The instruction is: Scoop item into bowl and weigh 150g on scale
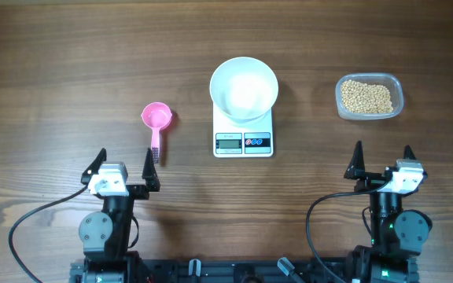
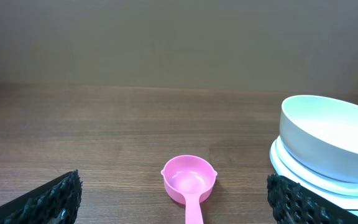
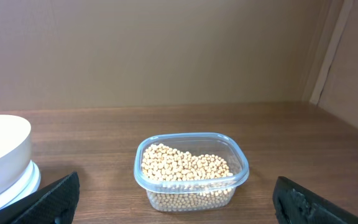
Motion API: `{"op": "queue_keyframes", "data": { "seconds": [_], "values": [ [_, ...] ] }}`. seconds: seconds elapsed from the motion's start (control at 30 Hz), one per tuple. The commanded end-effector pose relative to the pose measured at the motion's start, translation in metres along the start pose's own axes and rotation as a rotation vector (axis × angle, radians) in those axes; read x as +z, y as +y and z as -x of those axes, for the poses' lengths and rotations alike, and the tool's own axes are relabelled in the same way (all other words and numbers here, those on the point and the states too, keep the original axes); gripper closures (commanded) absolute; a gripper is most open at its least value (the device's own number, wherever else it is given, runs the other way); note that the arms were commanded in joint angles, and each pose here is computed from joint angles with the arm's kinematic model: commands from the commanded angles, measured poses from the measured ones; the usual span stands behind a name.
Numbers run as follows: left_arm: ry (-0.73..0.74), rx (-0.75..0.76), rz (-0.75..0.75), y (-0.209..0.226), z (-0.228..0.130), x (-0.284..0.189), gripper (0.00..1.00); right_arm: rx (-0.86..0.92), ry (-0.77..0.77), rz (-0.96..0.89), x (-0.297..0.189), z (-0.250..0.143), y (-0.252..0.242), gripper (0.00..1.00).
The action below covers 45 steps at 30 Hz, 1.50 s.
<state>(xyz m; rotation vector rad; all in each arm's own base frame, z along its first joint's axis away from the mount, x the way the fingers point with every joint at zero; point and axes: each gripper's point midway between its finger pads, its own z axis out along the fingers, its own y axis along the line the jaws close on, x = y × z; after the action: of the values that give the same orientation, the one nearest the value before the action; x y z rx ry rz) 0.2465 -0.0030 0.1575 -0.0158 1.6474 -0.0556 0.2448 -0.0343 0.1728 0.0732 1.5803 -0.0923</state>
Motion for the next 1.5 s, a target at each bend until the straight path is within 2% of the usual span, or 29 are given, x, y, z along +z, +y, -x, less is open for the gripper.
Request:
{"op": "queue_keyframes", "data": {
  "seconds": [0.0,1.27,1.33,1.47],
  "values": [
    [0.009,0.018,0.024,0.005,-0.003,0.0,0.0,-0.013,-0.011,-0.003,0.0,0.002,0.0,0.0],
    [0.009,0.011,0.009,0.002,-0.003,0.0,0.0,-0.013,-0.01,-0.003,0.0,0.002,0.0,0.0],
    [0.008,-0.099,-0.066,-0.011,-0.002,0.0,0.0,-0.013,-0.01,-0.003,0.0,0.002,0.0,0.0],
    [0.081,-0.544,-0.316,-0.054,0.002,-0.009,0.0,-0.013,-0.011,-0.003,0.0,0.002,0.0,0.0]
  ]
}}
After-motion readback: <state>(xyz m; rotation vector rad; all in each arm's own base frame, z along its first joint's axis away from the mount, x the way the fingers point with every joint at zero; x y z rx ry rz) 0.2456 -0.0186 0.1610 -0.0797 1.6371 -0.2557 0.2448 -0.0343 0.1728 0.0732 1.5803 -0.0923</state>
